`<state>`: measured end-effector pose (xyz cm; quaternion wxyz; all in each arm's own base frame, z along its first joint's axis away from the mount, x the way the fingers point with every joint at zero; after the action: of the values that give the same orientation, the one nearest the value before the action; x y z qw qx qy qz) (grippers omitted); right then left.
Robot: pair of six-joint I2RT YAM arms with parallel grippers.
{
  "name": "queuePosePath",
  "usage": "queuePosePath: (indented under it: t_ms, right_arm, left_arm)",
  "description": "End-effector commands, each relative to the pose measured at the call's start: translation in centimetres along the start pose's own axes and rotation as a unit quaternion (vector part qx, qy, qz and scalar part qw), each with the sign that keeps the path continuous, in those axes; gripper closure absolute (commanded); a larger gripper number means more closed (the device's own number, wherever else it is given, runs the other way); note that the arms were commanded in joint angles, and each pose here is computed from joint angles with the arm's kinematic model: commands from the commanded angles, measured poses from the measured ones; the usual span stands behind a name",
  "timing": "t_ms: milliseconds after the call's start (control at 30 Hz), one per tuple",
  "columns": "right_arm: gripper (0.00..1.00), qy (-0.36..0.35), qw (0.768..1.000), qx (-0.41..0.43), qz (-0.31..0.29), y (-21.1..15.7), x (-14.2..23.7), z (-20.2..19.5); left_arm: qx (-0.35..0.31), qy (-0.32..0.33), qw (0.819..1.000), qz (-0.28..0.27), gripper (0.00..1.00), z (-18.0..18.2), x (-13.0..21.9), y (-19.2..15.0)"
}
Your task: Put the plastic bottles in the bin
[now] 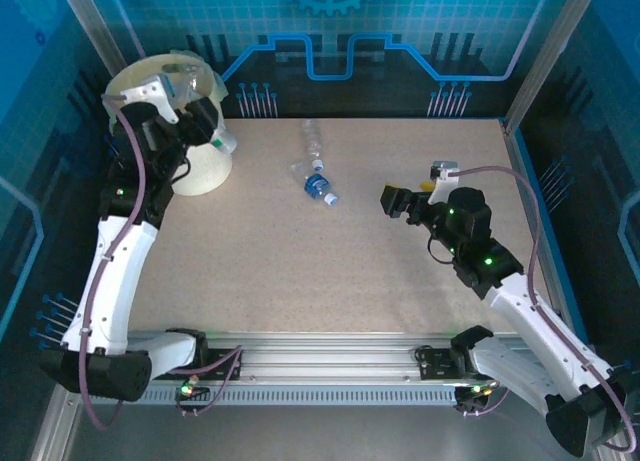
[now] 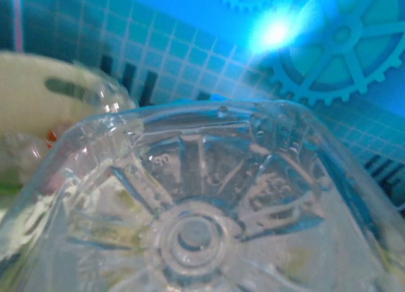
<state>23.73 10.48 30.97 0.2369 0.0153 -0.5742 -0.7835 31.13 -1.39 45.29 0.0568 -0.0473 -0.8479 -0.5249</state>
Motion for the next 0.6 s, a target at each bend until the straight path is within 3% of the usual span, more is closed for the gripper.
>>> queuePosePath:
  t_ms: [0, 267, 567]
  right_arm:
    - [0.0, 0.004, 0.999, -0.01, -0.036, 1.4, 0.3, 0.1]
    - [0.0, 0.029, 0.998, -0.007, -0.051, 2.2, 0.5, 0.8]
    - [0.0, 0.042, 0.999, -0.007, -0.02, 2.3, 0.4, 1.2]
  left_arm:
    - [-0.048, 0.044, 0.997, -0.041, 0.47, 1.2, -1.7, 2.4]
    - [-0.045, 0.113, 0.986, -0.116, 0.47, 5.2, -5.7, 8.0]
    - [0.083, 0.118, 0.982, -0.125, 0.46, 11.6, -11.2, 11.1]
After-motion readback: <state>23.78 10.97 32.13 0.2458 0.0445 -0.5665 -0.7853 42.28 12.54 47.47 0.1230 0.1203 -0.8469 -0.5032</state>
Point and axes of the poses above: each hand's point on the last joint's axis, 136 mm out from that joint toward the fingers, its own x axis back along the fingers, its own z axis along the line the jaws close on, y = z × x, the point moved 8 cm from there along x, back along the fingers, and after that the axes turned 4 degrees about x, right-handed, at the moved point
